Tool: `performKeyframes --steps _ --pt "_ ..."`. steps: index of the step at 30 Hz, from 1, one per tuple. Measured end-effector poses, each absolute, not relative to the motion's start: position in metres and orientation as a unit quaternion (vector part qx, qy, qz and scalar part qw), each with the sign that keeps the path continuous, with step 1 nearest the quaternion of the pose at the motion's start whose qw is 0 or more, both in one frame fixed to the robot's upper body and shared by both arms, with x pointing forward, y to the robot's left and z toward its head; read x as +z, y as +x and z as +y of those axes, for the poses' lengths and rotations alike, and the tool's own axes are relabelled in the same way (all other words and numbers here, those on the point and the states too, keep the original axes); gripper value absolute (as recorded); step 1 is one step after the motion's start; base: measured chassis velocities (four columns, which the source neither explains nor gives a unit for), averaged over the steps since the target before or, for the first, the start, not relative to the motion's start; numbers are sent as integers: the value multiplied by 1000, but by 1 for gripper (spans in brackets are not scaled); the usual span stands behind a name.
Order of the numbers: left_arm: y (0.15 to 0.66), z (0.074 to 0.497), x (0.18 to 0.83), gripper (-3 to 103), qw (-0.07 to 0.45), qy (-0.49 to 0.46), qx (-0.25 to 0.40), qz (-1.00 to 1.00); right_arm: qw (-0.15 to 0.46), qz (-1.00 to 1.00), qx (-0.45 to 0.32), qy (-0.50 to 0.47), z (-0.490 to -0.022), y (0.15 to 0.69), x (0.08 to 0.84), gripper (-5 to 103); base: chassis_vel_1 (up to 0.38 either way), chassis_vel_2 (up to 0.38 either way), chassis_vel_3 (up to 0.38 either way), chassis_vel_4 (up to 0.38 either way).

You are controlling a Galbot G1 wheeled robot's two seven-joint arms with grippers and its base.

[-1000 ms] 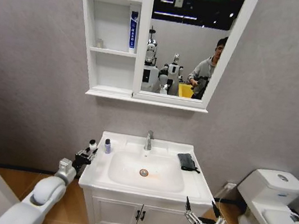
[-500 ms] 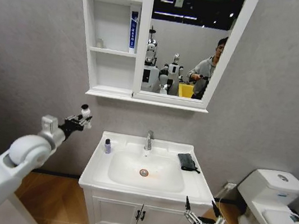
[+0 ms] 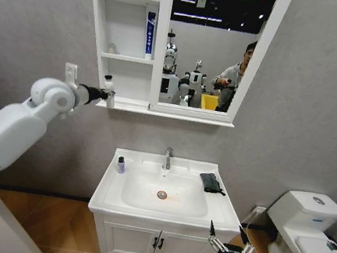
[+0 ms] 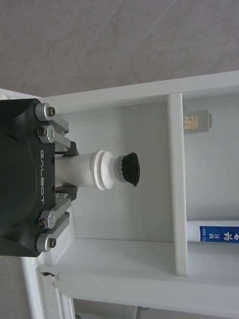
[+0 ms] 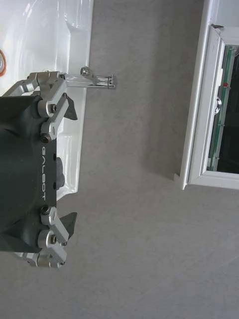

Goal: Move facial cleanser and shampoo from washbasin to cabinet, then wipe washbasin with towel.

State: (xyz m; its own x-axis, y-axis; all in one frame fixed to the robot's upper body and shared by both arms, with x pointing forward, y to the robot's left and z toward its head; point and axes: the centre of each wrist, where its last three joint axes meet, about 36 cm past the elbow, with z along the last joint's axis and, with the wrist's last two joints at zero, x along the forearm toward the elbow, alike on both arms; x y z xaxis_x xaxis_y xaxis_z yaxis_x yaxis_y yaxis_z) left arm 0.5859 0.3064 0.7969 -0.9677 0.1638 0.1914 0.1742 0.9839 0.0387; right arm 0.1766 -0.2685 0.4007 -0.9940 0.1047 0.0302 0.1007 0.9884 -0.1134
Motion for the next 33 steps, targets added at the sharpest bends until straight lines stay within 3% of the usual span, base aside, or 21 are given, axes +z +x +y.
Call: performKeyframes --steps 6,13,33 --pt "641 278 810 30 112 -77 -25 -990 19 -997 55 -53 -272 177 396 100 0 0 0 0" --pt "677 274 811 30 120 -53 -37 -991 16 -997 53 -60 -277 177 396 100 0 0 0 0" --pt "707 287 794 30 122 -18 -46 -991 18 -996 52 -66 -280 177 392 100 0 0 0 0"
